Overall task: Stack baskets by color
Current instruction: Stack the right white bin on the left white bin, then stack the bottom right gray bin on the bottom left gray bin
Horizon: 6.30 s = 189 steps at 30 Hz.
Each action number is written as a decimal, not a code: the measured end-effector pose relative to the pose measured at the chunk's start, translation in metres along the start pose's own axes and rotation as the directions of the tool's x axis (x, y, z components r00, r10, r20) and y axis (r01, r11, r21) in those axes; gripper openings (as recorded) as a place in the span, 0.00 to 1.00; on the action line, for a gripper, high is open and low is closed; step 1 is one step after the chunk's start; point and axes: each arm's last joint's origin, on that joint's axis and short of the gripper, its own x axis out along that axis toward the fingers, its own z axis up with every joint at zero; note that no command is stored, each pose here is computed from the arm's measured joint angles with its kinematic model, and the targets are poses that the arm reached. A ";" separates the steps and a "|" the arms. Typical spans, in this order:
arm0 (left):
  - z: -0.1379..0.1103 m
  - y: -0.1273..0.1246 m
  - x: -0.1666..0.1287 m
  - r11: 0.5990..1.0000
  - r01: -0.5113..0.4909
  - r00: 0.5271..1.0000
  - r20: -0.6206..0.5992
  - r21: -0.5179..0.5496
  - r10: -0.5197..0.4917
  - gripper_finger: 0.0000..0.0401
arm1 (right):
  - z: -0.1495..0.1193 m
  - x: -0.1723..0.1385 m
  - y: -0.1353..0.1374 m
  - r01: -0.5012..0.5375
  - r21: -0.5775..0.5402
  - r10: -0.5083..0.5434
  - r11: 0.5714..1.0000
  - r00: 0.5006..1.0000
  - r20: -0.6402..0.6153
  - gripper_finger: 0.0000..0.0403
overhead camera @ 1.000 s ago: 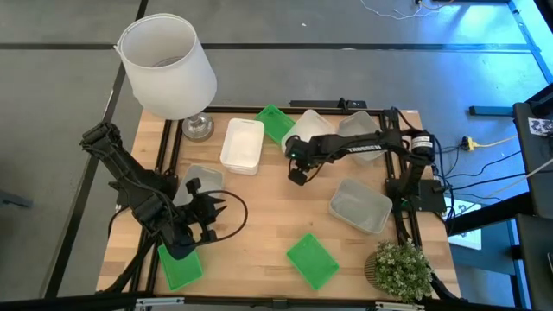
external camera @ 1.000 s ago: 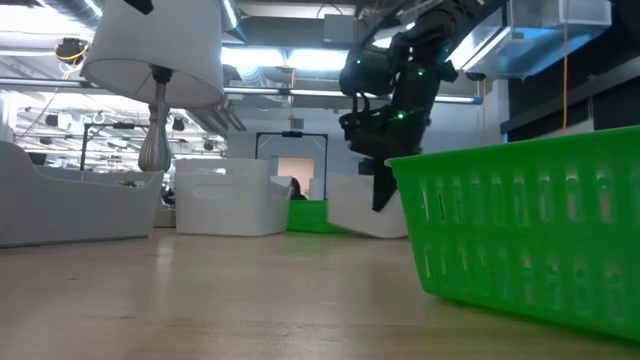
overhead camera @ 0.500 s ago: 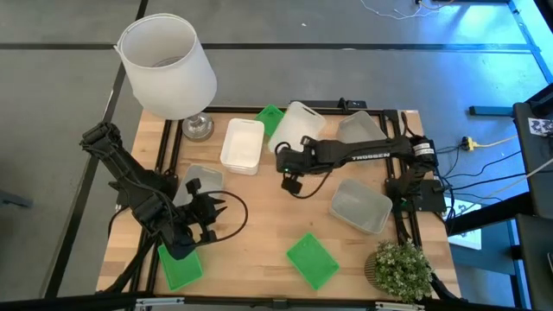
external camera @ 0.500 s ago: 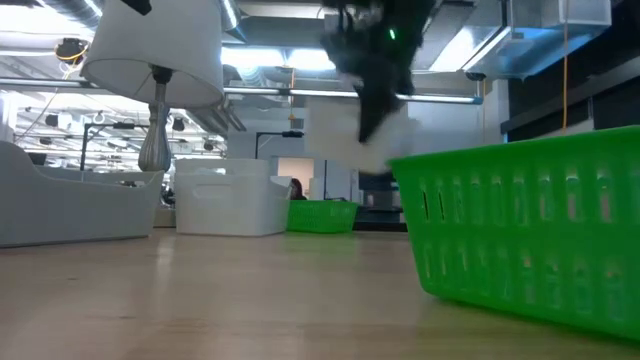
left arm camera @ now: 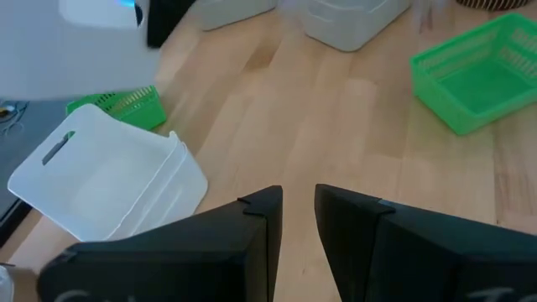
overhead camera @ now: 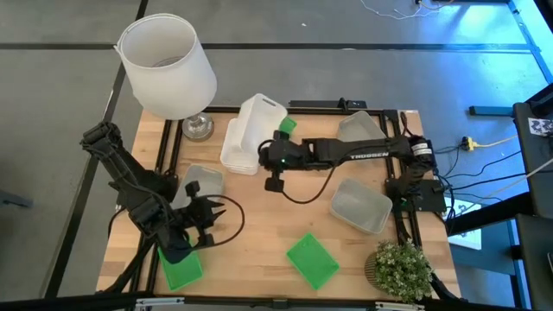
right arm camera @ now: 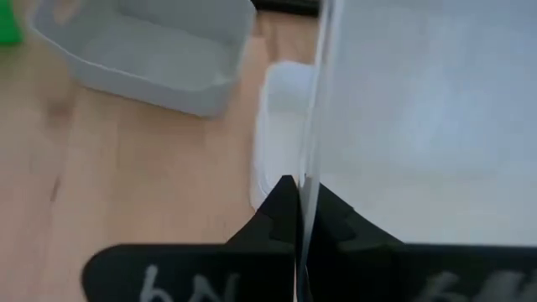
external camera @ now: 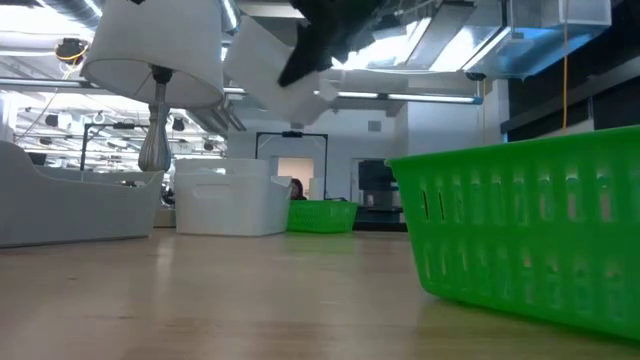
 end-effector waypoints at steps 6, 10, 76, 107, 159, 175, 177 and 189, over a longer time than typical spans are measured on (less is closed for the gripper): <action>0.001 0.001 -0.008 0.999 0.032 0.999 0.018 -0.021 -0.031 0.16 | -0.010 0.034 -0.005 -0.028 -0.028 0.027 0.999 0.999 -0.016 0.00; 0.004 0.006 -0.011 0.998 0.042 0.999 0.029 -0.042 -0.041 0.16 | -0.019 0.057 -0.007 -0.053 -0.030 0.052 0.998 0.998 -0.037 0.00; 0.008 0.012 -0.017 0.993 0.088 0.996 0.018 -0.078 -0.087 0.16 | -0.007 0.032 -0.013 -0.167 0.098 0.190 0.981 0.921 -0.339 0.26; -0.001 0.023 -0.010 0.925 -0.023 0.993 -0.114 -0.379 -0.022 0.16 | 0.012 -0.127 0.142 -0.360 -0.089 0.291 0.929 0.857 -0.425 0.26; -0.002 0.021 -0.013 0.955 -0.001 0.994 -0.109 -0.296 -0.033 0.16 | -0.112 -0.049 0.114 0.447 0.271 -0.017 0.852 0.542 -0.840 0.26; -0.002 0.021 -0.013 0.955 0.000 0.993 -0.111 -0.295 -0.034 0.16 | -0.114 -0.053 0.111 0.559 0.262 -0.090 0.787 0.523 -0.847 0.26; -0.002 0.021 -0.013 0.955 0.000 0.993 -0.112 -0.295 -0.034 0.16 | -0.114 -0.053 0.111 0.560 0.263 -0.089 0.785 0.523 -0.848 0.26; -0.003 0.021 -0.013 0.956 0.000 0.993 -0.112 -0.295 -0.035 0.16 | -0.115 -0.052 0.111 0.566 0.274 -0.074 0.777 0.515 -0.854 0.26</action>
